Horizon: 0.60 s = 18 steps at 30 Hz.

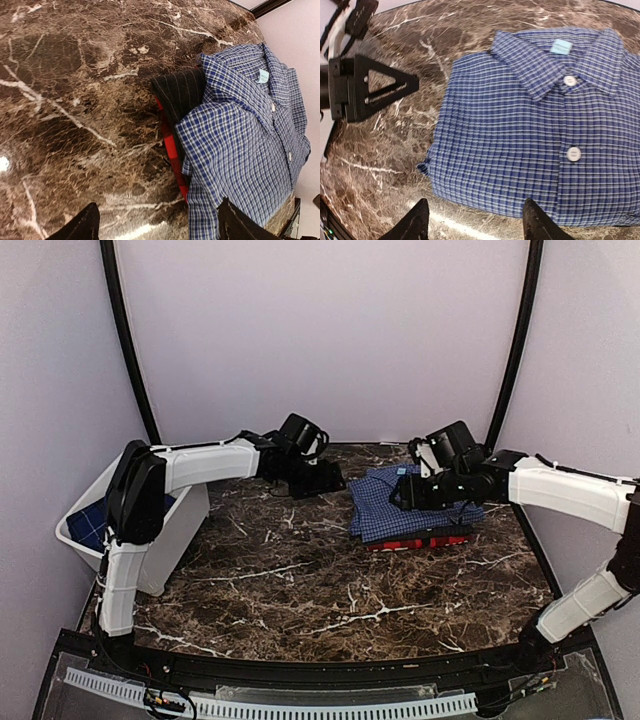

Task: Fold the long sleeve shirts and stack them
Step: Move the square-folded shirt to the corner of the board.

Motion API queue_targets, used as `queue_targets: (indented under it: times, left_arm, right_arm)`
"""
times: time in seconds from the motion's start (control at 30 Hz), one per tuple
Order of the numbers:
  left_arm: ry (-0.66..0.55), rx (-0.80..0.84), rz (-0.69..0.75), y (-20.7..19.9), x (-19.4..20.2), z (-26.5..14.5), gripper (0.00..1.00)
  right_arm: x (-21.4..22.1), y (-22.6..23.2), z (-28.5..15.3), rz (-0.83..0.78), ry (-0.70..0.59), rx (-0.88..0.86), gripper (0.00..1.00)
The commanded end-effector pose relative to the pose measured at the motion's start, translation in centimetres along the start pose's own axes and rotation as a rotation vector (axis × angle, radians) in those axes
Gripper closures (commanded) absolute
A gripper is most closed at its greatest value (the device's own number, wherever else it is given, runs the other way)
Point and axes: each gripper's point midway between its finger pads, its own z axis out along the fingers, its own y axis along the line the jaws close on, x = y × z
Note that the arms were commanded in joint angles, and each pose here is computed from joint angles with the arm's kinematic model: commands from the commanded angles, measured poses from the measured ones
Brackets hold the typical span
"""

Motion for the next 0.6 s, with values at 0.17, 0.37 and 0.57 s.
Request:
queue_targets:
  times: [0.17, 0.37, 0.57]
  left_arm:
    - [-0.172, -0.024, 0.072, -0.5, -1.9, -10.7, 0.14]
    - [-0.229, -0.063, 0.064, 1.1, -1.3, -14.8, 0.08]
    - [-0.271, -0.071, 0.058, 1.7, -1.2, -17.2, 0.02]
  right_arm:
    - [3.6, 7.6, 1.2, -0.057, 0.054, -0.135, 0.24]
    - [6.3, 11.1, 3.0, -0.069, 0.128, -0.171, 0.06]
    - [9.1, 12.7, 5.0, -0.049, 0.207, -0.199, 0.01]
